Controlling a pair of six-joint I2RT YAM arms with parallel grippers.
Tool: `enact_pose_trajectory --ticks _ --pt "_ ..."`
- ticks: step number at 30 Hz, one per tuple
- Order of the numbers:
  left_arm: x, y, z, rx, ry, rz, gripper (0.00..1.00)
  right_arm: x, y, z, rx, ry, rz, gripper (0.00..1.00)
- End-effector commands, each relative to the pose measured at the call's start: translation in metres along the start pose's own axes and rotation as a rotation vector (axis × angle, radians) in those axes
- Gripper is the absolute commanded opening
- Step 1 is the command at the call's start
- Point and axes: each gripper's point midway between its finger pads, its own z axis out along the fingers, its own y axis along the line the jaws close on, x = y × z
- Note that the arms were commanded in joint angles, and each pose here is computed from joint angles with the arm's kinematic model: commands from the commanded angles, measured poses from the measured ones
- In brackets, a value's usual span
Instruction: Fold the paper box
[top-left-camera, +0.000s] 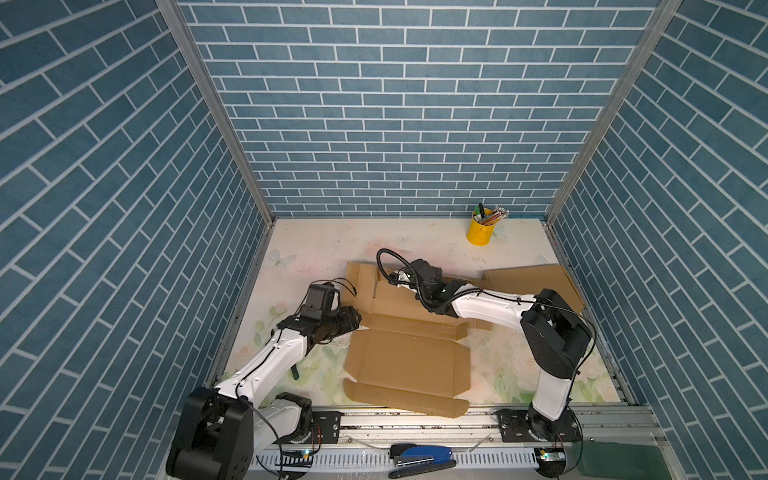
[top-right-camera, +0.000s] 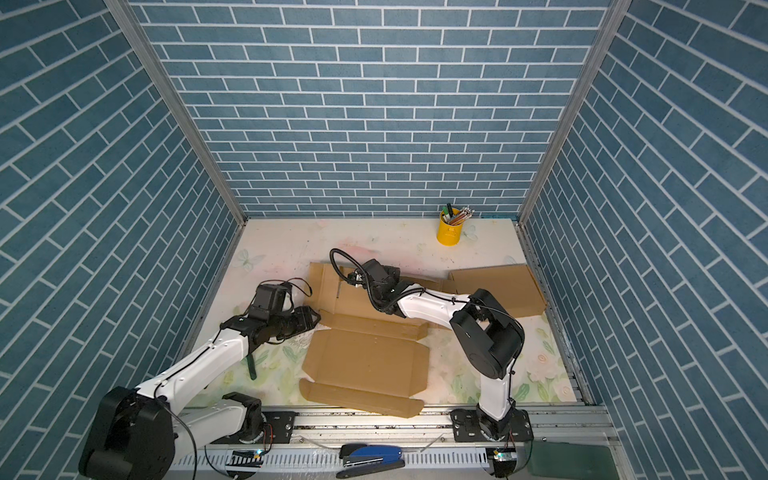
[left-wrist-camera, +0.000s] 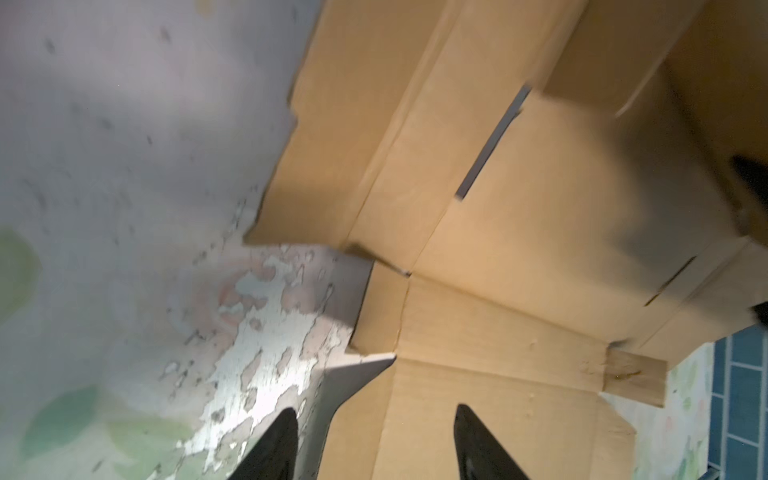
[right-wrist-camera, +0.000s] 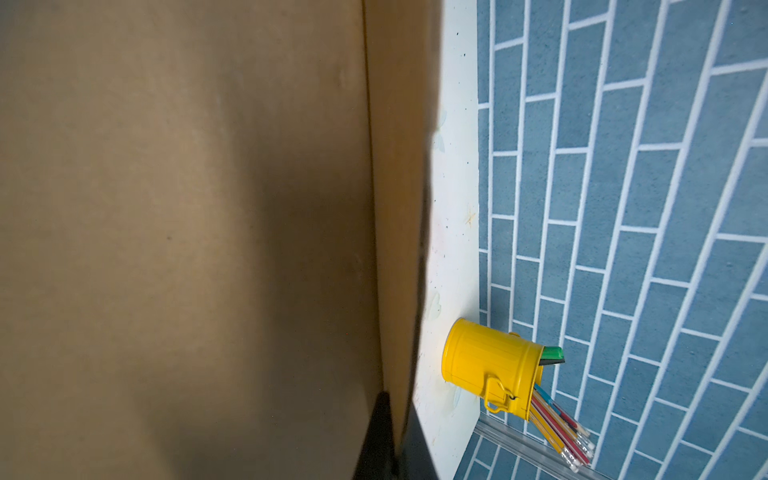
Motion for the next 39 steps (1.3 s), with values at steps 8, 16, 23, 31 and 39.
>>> enact_pose_trajectory --ticks 8,16,23,31,39 --pt "-0.007 -0.038 0.035 0.032 -0.032 0.104 0.59 -0.002 0.000 -0.011 0.025 -0.007 -0.011 0.00" --pt "0.005 -0.051 0.049 0.026 0.010 0.172 0.54 -0.015 0.003 -0.021 0.040 -0.035 -0.006 0.00" --pt "-0.006 -0.058 0.036 0.013 0.007 0.234 0.56 -0.011 0.006 -0.021 0.039 -0.031 -0.001 0.00" --pt "-0.043 -0.047 -0.023 0.075 -0.097 0.182 0.65 0.000 -0.003 -0.021 0.117 -0.052 -0.007 0.00" --pt "-0.146 0.022 -0.089 0.019 -0.364 -0.050 0.62 -0.003 -0.022 -0.032 0.212 -0.128 -0.011 0.00"
